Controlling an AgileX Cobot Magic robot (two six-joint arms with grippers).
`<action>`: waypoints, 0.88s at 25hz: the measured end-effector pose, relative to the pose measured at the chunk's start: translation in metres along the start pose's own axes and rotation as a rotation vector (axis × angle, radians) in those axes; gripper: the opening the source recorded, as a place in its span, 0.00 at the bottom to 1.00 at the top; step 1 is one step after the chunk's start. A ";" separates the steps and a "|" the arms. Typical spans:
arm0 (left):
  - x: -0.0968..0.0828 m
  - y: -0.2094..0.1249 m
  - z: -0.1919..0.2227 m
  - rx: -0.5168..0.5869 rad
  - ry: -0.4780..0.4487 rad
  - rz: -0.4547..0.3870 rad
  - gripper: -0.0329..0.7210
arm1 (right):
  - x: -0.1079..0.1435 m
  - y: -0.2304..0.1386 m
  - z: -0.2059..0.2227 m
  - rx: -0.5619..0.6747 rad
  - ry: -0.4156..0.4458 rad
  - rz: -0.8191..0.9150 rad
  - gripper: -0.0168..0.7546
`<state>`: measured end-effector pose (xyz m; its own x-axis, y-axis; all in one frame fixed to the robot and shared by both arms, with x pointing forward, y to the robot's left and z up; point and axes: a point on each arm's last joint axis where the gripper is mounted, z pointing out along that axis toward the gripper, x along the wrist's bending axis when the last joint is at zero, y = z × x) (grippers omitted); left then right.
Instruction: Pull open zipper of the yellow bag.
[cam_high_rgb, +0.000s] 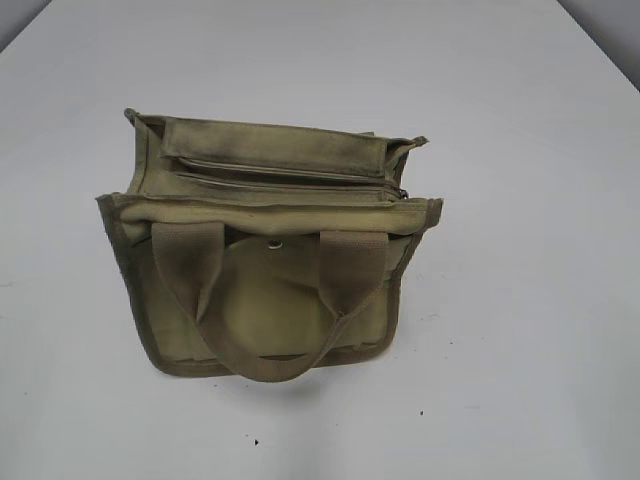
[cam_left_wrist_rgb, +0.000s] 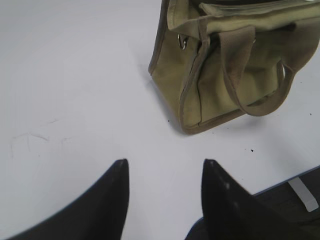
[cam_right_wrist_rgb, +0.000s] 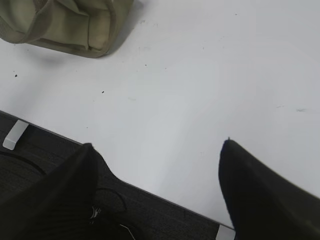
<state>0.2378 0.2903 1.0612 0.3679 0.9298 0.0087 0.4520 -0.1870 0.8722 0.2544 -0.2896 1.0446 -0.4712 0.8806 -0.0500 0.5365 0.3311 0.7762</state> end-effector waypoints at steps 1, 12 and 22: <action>0.000 0.000 0.000 0.000 0.000 0.000 0.53 | 0.000 0.000 0.000 0.000 0.000 0.000 0.78; 0.000 0.000 0.000 -0.006 0.147 -0.080 0.46 | -0.002 -0.004 -0.005 -0.033 -0.242 0.196 0.78; -0.004 -0.005 -0.006 -0.067 0.228 -0.108 0.46 | 0.005 -0.013 -0.017 -0.145 -0.322 0.228 0.78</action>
<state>0.2290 0.2899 1.0599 0.1240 0.9921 0.0171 0.4214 -0.0683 0.9043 0.2331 -0.2955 1.0455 -0.0967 0.9944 -0.0427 0.4870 0.0847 0.8693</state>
